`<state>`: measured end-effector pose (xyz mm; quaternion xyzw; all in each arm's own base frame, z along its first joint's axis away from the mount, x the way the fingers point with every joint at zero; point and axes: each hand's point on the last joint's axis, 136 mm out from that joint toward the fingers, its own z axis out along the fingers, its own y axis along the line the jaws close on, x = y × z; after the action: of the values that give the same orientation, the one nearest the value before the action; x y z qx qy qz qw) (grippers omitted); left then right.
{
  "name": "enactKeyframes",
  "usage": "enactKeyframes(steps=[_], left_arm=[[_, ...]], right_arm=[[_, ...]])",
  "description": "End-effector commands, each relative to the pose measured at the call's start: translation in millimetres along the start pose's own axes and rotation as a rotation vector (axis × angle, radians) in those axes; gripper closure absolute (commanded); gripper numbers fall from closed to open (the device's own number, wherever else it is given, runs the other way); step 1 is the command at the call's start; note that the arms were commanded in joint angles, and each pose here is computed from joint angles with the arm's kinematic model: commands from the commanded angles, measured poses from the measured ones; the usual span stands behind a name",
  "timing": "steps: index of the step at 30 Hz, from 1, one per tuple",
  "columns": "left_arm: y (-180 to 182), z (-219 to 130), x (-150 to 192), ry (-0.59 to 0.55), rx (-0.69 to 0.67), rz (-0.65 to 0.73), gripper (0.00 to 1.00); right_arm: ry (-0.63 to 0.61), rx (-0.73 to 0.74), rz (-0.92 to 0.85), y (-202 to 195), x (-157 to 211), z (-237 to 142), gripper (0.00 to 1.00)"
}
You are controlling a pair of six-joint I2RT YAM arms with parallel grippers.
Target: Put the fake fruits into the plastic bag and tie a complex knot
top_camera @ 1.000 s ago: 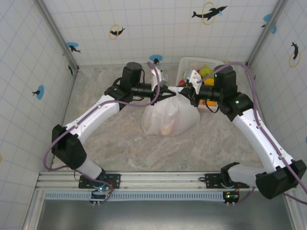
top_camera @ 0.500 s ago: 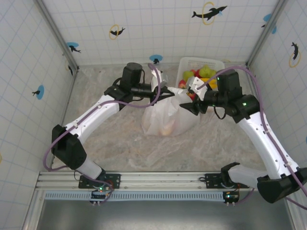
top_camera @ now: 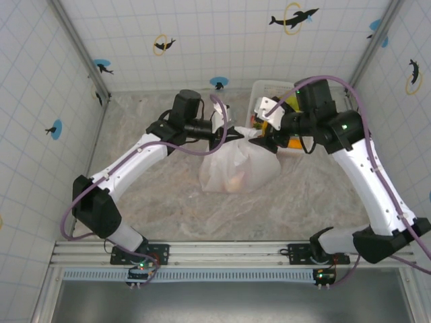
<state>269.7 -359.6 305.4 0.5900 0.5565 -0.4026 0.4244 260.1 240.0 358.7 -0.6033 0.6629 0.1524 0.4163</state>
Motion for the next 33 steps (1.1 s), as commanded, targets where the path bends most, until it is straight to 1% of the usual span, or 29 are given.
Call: enactKeyframes(steps=[1, 4, 8, 11, 14, 16, 18, 20, 22, 23, 26, 27, 29, 30, 33], left_arm=[[-6, -8, -15, -0.005, -0.011, 0.093, 1.00], [-7, -9, -15, -0.002, -0.015, 0.142, 1.00], [-7, -9, -15, 0.005, -0.032, 0.200, 1.00], [-7, -10, -18, 0.002, -0.032, 0.221, 1.00], [-7, -11, -20, -0.002, -0.034, 0.229, 1.00], [-7, -11, -20, 0.000, -0.037, 0.228, 1.00], [-7, -12, -20, 0.000, -0.040, 0.229, 1.00], [-8, -13, -20, 0.001, -0.044, 0.230, 1.00], [-9, -15, -21, -0.002, -0.055, 0.230, 0.96], [-9, -16, -21, -0.005, -0.062, 0.230, 0.93], [-8, -22, -24, -0.012, -0.105, 0.225, 0.73], [-8, -25, -22, -0.009, -0.124, 0.219, 0.65], [-8, -30, -18, 0.001, -0.166, 0.208, 0.53], [-7, -33, -14, 0.010, -0.194, 0.203, 0.48], [-3, -38, 1, 0.046, -0.263, 0.162, 0.39]], right_arm=[[0.029, -0.052, -0.026, 7, -2, 3, 0.15], [0.062, -0.082, -0.027, 6, 0, 11, 0.24], [0.083, -0.105, -0.029, 6, 2, 20, 0.38], [0.086, -0.118, -0.033, 7, 2, 26, 0.45], [0.089, -0.135, -0.033, 9, 2, 31, 0.55], [0.095, -0.144, -0.032, 11, 4, 35, 0.65], [0.098, -0.148, -0.030, 12, 5, 37, 0.78], [0.100, -0.149, -0.027, 13, 6, 38, 0.88], [0.099, -0.147, -0.022, 14, 7, 39, 0.97], [0.095, -0.143, -0.017, 14, 8, 40, 1.00], [0.077, -0.129, -0.007, 14, 8, 40, 1.00], [0.066, -0.119, -0.004, 14, 7, 39, 1.00], [0.039, -0.100, 0.003, 13, 5, 38, 1.00], [0.019, -0.091, 0.010, 12, 3, 37, 1.00], [-0.030, -0.079, 0.024, 14, -2, 33, 1.00]])
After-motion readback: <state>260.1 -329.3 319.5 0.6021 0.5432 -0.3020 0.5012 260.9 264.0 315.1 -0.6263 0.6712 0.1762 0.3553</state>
